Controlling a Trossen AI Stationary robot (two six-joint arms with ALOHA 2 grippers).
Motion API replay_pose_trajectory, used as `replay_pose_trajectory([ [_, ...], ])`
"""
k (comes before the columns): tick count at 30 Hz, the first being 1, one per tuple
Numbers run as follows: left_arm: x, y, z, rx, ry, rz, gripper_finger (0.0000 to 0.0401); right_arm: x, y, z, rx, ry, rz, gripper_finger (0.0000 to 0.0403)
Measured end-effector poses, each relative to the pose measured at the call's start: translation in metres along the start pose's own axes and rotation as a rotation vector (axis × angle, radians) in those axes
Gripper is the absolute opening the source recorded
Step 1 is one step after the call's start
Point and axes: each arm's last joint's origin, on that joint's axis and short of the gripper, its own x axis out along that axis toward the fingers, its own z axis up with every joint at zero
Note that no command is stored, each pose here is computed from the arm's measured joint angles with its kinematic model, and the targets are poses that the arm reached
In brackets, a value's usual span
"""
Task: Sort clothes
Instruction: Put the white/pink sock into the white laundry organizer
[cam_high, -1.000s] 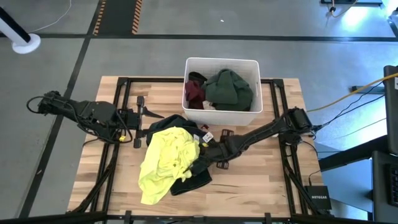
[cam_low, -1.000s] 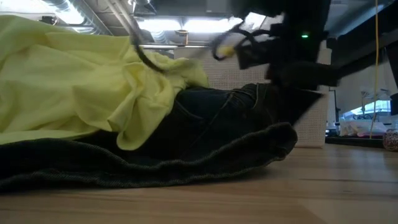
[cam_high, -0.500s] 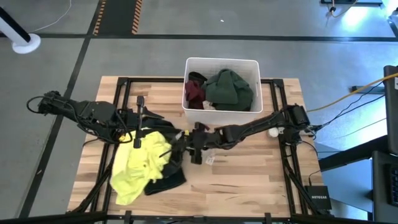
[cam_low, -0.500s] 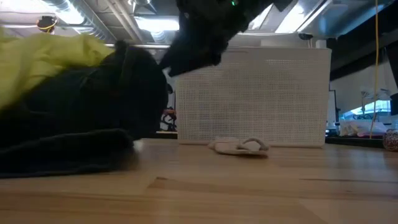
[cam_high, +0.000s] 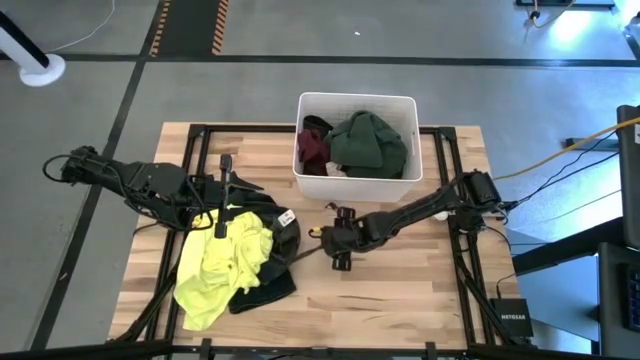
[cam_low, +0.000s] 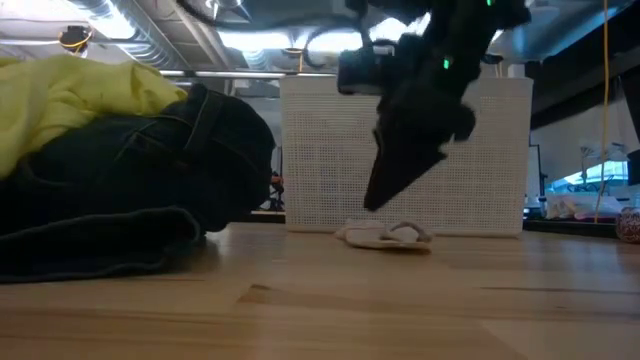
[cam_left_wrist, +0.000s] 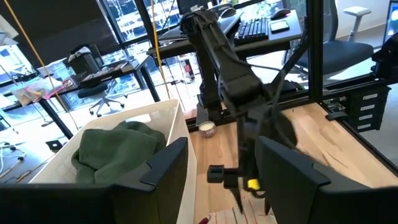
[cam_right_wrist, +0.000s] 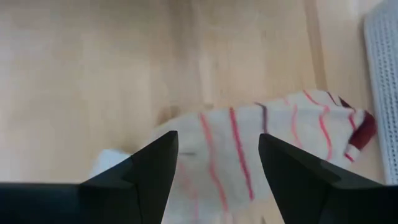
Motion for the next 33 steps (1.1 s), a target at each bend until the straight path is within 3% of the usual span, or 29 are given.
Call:
replay_pose_trajectory([
  [10,0.000,0.000,0.000,0.002,0.001,0.000,0.0182,0.023,-0.020,-0.016,0.082,-0.034,-0.017,0.0231],
  [21,0.000,0.000,0.000,0.000,0.001,0.000,0.0182,0.033,-0.035,-0.037,0.098,0.031,-0.042,0.0133],
  [28,0.000,0.000,0.000,0.000,0.001,0.000,0.0182,0.033,-0.032,-0.038,0.067,0.047,-0.060,0.0022],
  [30,0.000,0.000,0.000,0.001,0.001,0.000,0.0182,0.029,-0.028,-0.035,0.031,0.045,-0.061,0.0013],
  [33,0.000,0.000,0.000,0.000,0.001,-0.001,0.0182,0.022,-0.023,-0.031,-0.006,0.067,-0.087,0.0030],
])
